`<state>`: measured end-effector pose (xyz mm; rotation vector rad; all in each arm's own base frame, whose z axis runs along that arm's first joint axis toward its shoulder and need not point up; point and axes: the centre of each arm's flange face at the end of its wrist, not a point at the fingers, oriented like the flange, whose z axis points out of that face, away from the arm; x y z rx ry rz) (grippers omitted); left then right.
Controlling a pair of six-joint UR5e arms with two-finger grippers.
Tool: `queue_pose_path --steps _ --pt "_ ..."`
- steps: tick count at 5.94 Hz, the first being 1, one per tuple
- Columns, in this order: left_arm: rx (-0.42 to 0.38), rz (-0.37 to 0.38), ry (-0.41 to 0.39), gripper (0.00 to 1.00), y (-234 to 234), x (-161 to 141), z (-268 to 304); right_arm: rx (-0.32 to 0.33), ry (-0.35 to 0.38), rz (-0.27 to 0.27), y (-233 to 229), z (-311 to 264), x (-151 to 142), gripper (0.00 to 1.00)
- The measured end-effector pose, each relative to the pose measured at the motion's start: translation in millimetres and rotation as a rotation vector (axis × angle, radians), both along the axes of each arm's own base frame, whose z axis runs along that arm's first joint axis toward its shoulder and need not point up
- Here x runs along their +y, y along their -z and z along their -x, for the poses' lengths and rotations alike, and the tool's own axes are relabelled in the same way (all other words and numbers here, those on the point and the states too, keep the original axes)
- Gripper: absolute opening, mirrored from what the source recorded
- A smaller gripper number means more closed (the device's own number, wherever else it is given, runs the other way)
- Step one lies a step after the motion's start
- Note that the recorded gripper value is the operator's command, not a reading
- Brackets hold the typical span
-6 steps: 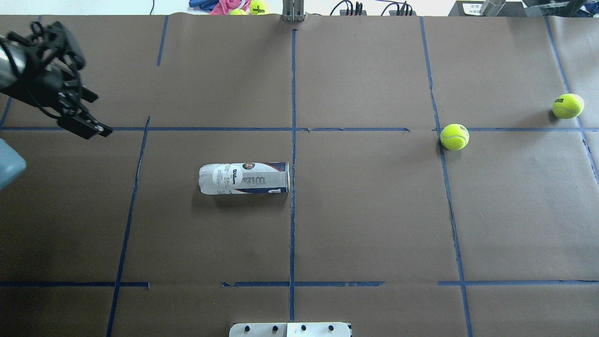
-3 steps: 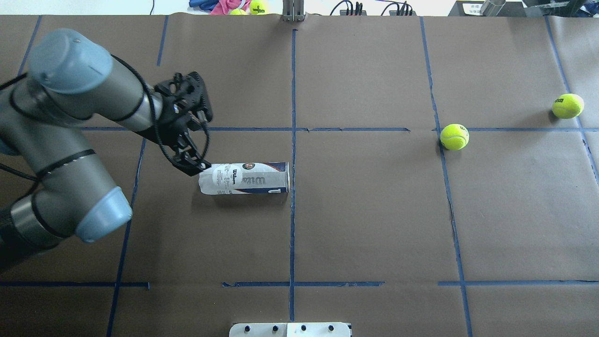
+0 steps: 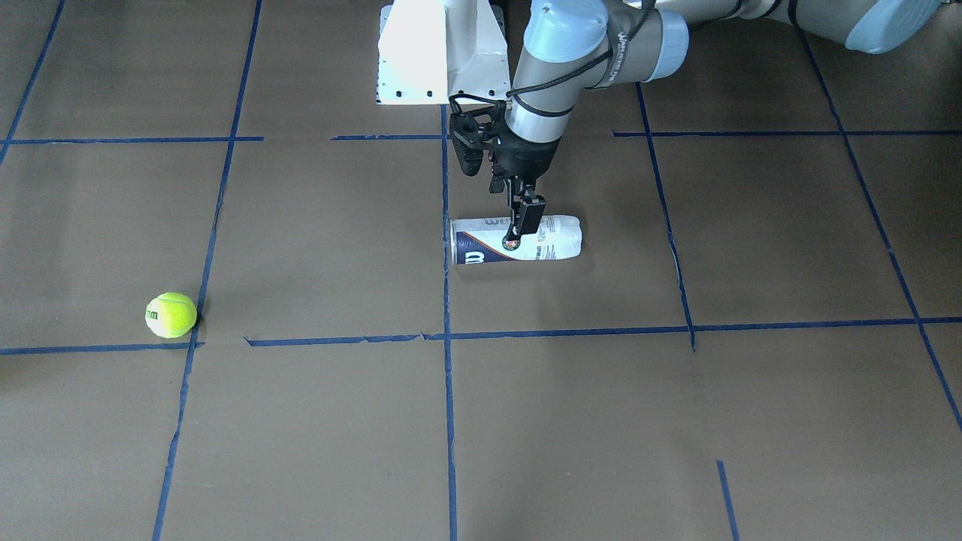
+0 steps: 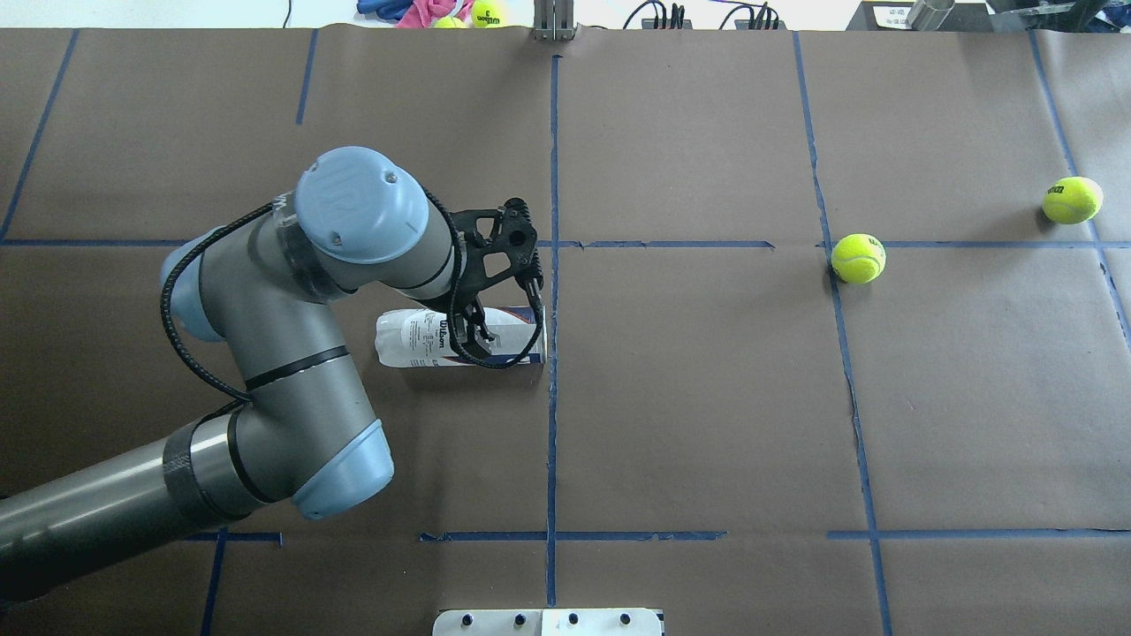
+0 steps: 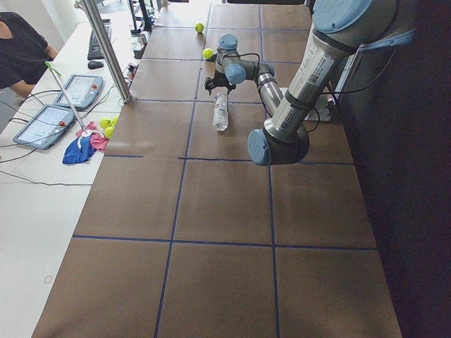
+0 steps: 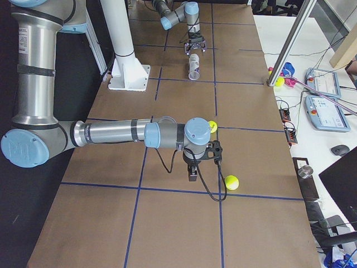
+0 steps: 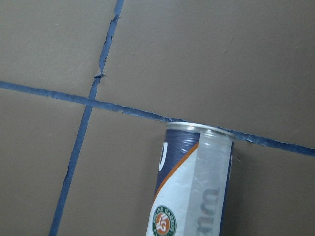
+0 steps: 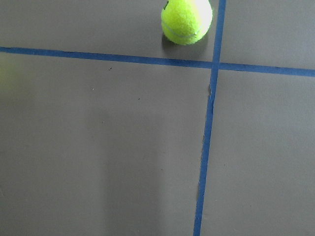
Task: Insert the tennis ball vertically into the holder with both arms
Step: 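Move the left gripper down onto the clear tennis-ball can lying sideways, then close the left gripper around the can's open end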
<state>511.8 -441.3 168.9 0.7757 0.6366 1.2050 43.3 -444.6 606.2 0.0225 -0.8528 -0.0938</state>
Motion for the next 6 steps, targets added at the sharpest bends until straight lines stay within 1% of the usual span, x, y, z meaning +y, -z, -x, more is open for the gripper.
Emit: queue_pose_path --steps 2,3,4,5,6 --pt "-0.108 -0.051 -0.014 1.0 24.1 14.4 -36.7 0.0 0.001 0.0 0.3 0.8 -0.1 1.0" --pt "-0.141 -0.063 -0.018 1.0 31.8 16.9 -59.7 0.0 0.002 0.0 0.3 1.2 -0.1 1.0" --pt "-0.171 -0.068 -0.027 1.0 37.6 11.9 -79.8 0.0 0.003 0.001 -0.1 1.4 -0.1 1.0" --pt "-0.196 -0.074 -0.036 1.0 40.0 7.0 -93.2 0.0 0.004 0.002 -0.6 1.8 -0.1 1.0" --pt "-0.223 -0.087 -0.035 1.0 36.3 9.6 -104.7 0.0 0.005 0.004 -2.1 2.0 -0.1 1.0"
